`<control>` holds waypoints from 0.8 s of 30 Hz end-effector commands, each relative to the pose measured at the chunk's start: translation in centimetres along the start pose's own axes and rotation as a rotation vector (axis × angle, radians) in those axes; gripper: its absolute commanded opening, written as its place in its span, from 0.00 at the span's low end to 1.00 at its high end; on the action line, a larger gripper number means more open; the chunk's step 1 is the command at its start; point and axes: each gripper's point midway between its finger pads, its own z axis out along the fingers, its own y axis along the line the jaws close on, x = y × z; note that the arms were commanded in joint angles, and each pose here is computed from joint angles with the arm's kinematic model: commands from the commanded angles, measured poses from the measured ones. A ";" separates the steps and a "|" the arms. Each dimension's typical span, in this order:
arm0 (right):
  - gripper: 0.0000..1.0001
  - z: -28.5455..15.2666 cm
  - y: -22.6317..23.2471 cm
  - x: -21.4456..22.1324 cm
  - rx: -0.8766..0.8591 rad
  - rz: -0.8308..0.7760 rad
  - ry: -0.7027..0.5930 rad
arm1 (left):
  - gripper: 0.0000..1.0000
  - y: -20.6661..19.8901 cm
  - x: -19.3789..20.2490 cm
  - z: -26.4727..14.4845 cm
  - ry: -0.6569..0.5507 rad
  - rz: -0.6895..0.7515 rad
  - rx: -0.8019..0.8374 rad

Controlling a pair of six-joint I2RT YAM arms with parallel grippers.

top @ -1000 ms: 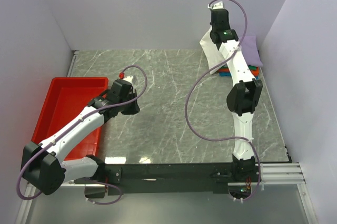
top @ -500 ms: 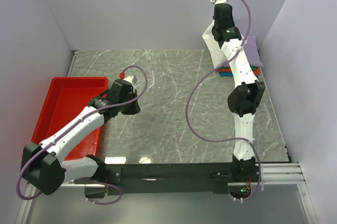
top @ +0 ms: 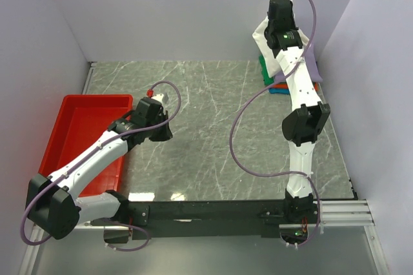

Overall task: Fold and stack the t-shirts
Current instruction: Neatly place the folded tshirt to the corner

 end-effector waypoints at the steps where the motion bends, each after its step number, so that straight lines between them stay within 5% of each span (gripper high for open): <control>1: 0.00 -1.5 -5.1 -3.3 0.097 0.096 -0.093 | 0.01 -0.6 -0.6 0.0 -0.021 0.014 0.034; 24: 0.00 7.4 -1.5 6.5 0.161 0.034 0.094 | 0.01 -0.3 0.2 1.1 0.022 0.011 0.021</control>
